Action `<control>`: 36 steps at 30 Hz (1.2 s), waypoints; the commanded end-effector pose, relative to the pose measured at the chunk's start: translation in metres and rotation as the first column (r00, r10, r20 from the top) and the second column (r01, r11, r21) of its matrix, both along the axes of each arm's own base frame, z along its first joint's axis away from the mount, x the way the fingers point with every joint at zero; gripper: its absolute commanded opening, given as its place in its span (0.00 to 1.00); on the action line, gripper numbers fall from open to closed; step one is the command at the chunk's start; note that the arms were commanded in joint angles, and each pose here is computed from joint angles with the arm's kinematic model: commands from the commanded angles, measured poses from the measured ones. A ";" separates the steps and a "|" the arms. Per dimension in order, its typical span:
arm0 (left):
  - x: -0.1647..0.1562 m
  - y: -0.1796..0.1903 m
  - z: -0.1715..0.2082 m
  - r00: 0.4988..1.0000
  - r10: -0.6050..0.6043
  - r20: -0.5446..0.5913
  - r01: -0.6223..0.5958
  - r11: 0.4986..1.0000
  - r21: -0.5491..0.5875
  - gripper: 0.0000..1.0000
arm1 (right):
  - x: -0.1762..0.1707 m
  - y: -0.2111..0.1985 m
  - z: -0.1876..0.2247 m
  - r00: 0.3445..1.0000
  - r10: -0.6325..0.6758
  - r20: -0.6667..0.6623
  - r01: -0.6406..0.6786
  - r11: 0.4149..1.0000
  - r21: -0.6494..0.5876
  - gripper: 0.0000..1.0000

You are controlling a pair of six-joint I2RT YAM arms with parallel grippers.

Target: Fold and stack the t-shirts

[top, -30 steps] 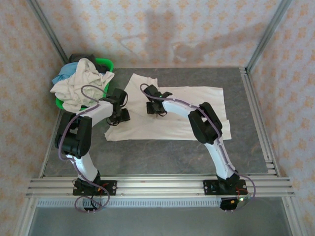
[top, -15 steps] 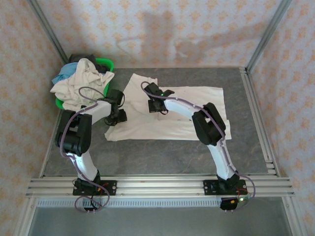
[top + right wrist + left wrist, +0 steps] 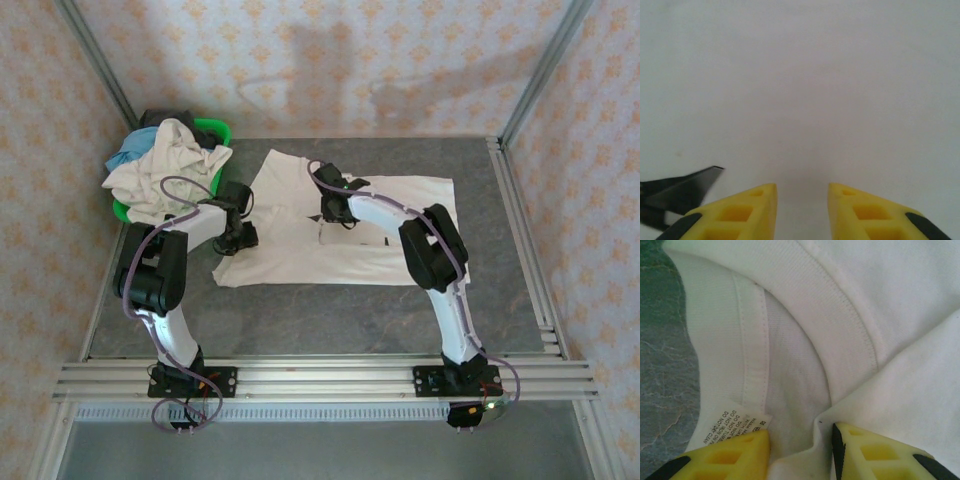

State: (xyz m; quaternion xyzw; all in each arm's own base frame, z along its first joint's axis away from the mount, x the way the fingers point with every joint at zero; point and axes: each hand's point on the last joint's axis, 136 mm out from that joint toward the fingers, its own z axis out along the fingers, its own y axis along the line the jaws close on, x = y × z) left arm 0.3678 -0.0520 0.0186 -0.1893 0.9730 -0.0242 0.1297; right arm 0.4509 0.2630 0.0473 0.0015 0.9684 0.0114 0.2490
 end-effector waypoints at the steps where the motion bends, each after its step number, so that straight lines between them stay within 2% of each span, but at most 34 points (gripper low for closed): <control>1: -0.011 0.013 -0.007 0.998 0.007 -0.067 -0.004 0.999 0.053 0.39 | -0.012 -0.023 0.032 0.998 -0.018 0.053 0.022 0.997 -0.075 0.34; 5: -0.010 0.014 0.019 1.000 0.007 -0.013 -0.006 0.999 0.051 0.42 | -0.047 -0.059 0.042 0.995 -0.063 0.077 0.070 0.993 -0.097 0.38; 10: -0.019 0.009 0.043 0.999 0.005 0.043 -0.006 0.999 0.041 0.49 | -0.098 -0.107 0.024 0.982 -0.178 0.060 0.184 0.977 -0.106 0.40; 14: -0.044 -0.013 0.035 0.999 -0.048 0.024 0.046 0.997 0.062 0.50 | -0.132 -0.135 0.007 0.966 -0.256 0.034 0.258 0.960 -0.107 0.44; 17: -0.068 -0.024 0.022 0.999 -0.030 0.019 0.029 0.998 0.049 0.50 | -0.151 -0.153 -0.005 0.952 -0.305 0.007 0.304 0.947 -0.103 0.44; 19: -0.083 -0.020 0.011 1.000 0.002 0.014 -0.003 0.999 0.044 0.51 | -0.160 -0.164 -0.013 0.940 -0.342 -0.018 0.339 0.936 -0.099 0.44; 25: -0.112 0.009 0.000 0.998 0.058 -0.040 -0.051 0.987 0.154 0.53 | -0.185 -0.206 -0.028 0.871 -0.484 -0.092 0.477 0.875 -0.081 0.44; 28: -0.125 0.019 -0.001 0.994 0.096 -0.058 -0.086 0.985 0.153 0.53 | -0.195 -0.221 -0.024 0.844 -0.529 -0.088 0.526 0.848 -0.061 0.45; 33: -0.133 0.032 0.020 0.990 0.142 0.003 -0.141 0.978 0.151 0.55 | -0.191 -0.213 0.000 0.853 -0.519 -0.054 0.522 0.849 0.081 0.46; 36: -0.121 0.012 0.039 0.992 0.096 0.086 -0.104 0.990 0.091 0.63 | -0.180 -0.185 0.017 0.893 -0.448 -0.026 0.444 0.873 0.199 0.48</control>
